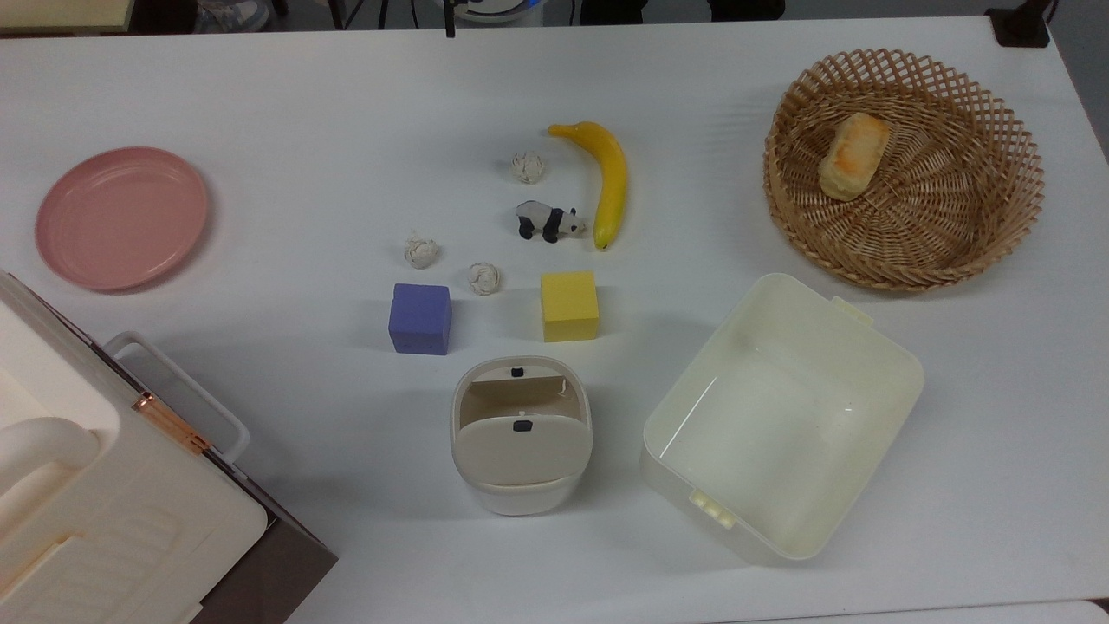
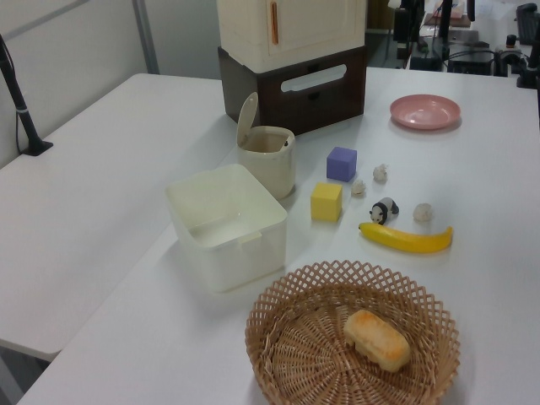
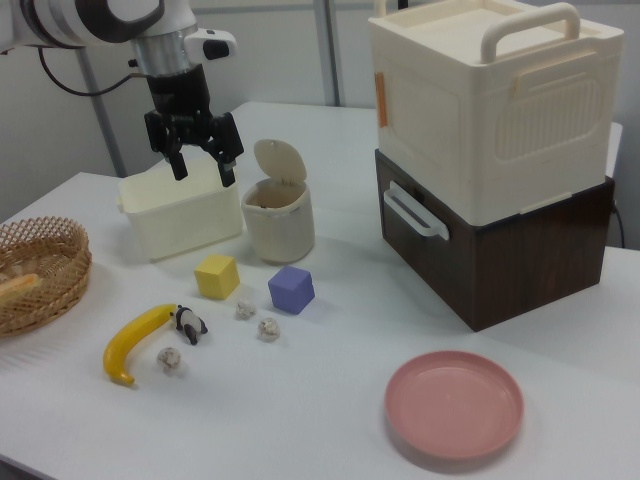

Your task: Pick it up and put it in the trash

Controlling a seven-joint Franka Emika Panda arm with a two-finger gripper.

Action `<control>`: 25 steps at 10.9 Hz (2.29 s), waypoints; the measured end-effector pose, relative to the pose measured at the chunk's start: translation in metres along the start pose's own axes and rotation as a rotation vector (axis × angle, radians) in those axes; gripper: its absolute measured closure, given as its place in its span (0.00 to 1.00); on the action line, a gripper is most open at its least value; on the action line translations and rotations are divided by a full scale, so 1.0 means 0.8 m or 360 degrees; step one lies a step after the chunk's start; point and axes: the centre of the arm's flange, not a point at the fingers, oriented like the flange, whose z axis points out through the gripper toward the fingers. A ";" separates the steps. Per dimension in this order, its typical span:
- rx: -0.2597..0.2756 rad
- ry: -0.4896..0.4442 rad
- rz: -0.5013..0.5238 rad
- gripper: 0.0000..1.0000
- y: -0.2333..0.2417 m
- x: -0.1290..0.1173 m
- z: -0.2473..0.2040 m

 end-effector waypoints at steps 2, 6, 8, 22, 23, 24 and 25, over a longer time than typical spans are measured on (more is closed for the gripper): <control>0.0000 -0.0002 0.0000 0.00 0.000 0.000 0.001; 0.0000 -0.0010 0.0006 0.00 0.002 0.002 0.004; -0.0001 -0.0010 0.0008 0.00 0.003 0.002 0.004; 0.0000 -0.0018 0.0001 0.00 0.001 0.003 0.008; 0.0000 -0.0018 0.0000 0.00 0.000 0.003 0.008; 0.0000 -0.0019 -0.0001 0.00 0.000 0.003 0.008; 0.0000 -0.0019 -0.0001 0.00 -0.001 0.003 0.008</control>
